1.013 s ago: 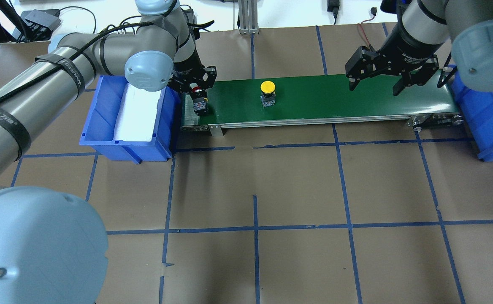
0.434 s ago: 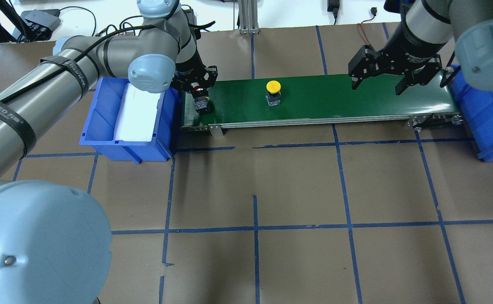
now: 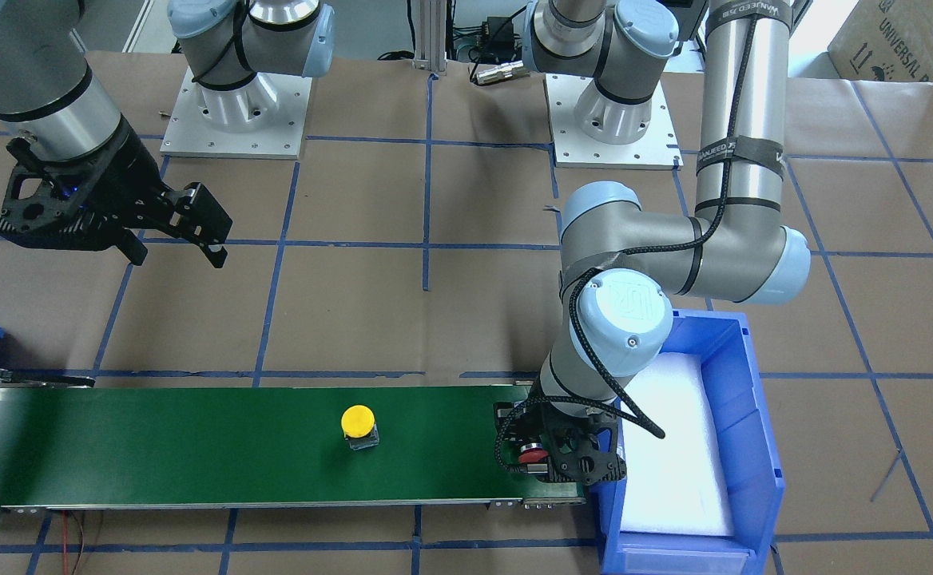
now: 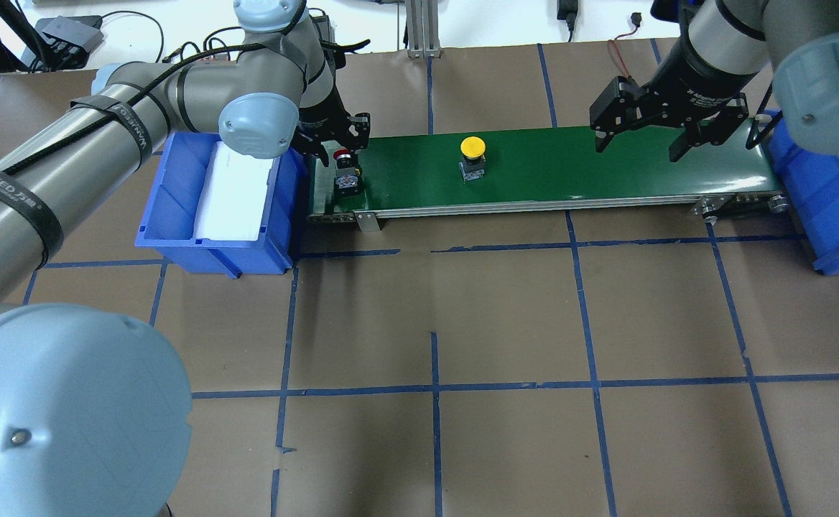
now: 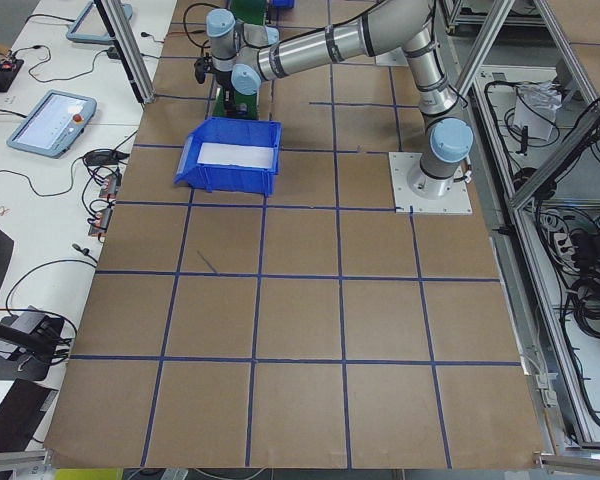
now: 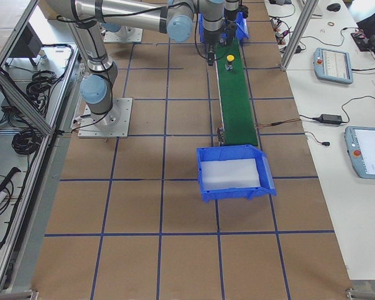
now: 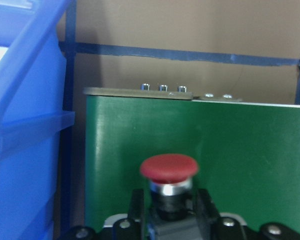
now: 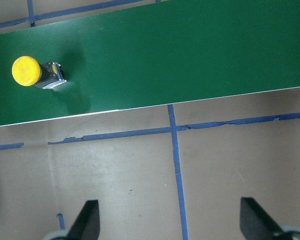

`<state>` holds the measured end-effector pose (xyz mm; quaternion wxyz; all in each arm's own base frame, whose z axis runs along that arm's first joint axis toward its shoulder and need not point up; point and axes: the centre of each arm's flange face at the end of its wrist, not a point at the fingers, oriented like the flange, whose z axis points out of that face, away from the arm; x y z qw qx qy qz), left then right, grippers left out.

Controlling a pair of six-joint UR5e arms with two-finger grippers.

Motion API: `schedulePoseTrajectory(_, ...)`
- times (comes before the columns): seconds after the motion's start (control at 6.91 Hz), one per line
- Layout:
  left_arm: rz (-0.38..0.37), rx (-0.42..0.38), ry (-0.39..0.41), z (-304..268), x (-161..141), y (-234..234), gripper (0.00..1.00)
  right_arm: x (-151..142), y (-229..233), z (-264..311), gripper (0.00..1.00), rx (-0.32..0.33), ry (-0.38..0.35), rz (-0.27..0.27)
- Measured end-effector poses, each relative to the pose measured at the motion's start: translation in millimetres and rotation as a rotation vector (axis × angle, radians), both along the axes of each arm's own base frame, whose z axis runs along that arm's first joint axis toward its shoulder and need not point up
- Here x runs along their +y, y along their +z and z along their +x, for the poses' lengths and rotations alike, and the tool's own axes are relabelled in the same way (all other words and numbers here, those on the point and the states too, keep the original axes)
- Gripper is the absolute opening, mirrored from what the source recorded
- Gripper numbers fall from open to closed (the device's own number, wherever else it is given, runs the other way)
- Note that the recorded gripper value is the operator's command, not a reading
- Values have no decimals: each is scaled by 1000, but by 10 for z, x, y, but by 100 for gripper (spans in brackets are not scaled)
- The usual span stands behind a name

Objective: Transport two buttons from left to right
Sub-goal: 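Withdraw the left gripper while the right gripper reaches toward the yellow button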

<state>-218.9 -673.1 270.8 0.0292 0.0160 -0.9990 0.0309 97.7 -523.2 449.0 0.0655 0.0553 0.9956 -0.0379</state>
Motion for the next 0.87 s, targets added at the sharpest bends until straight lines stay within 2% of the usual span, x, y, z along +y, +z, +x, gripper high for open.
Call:
schedulePoseTrajectory(0.29,-33,3,4,72,15,335,100,1,0,7,100,-2,1,0)
schedulePoseTrajectory(0.43,-24,0,14,186,145,639,100,1,0,7,100,-2,1,0)
schedulePoseTrajectory(0.72,43,-13,41,468,594,1333,100,-15,43,44,100,-5,-1,-11)
schedulePoseTrajectory(0.87,71,-20,49,593,889,1711,100,-77,124,76,100,-14,-1,-33)
